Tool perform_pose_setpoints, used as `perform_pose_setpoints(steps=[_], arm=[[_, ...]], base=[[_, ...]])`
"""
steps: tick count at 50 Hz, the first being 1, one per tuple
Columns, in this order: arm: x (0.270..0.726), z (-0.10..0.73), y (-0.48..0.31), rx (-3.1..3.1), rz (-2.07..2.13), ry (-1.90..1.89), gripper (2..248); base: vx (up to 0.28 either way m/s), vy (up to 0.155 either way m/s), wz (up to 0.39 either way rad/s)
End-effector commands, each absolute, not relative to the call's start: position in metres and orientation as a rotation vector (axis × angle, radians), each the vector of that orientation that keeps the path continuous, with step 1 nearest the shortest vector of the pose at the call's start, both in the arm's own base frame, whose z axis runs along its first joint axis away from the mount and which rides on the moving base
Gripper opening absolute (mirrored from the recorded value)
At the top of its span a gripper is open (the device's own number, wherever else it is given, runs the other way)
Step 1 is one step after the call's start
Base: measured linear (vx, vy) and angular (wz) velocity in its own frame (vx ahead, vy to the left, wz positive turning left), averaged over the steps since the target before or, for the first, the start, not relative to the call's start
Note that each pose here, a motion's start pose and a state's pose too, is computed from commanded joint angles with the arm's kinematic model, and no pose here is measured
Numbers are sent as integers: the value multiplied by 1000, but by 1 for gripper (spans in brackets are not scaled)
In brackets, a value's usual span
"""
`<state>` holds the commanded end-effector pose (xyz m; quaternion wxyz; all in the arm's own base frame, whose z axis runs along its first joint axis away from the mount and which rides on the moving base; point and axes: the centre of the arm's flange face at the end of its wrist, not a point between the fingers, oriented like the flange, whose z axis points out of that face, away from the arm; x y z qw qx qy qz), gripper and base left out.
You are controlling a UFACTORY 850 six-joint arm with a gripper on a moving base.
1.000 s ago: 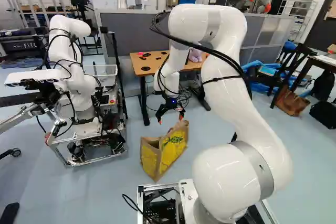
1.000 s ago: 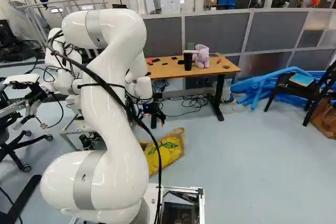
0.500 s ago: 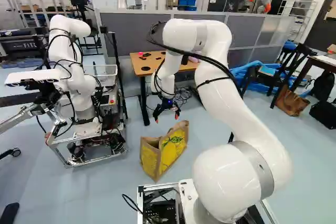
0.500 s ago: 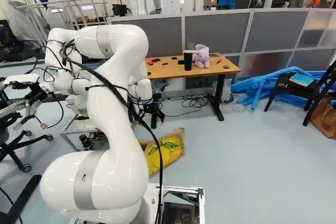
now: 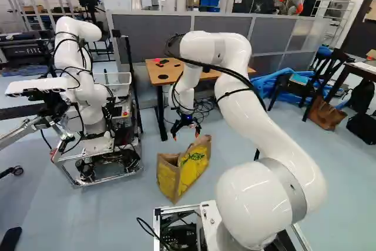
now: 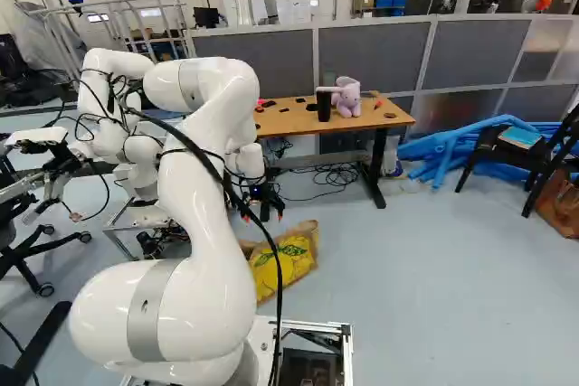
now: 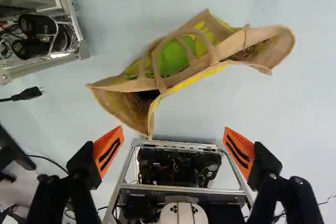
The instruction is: Pick up the bag on the ground and place it on the table
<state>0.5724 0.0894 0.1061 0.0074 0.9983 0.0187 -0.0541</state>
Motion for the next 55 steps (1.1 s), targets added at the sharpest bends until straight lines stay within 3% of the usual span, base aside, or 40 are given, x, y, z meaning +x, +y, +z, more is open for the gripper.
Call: perform_pose_setpoints(steps=[55], arm=[[583,20,91,2956,-227,-817,247]], base=[[0,0,0]])
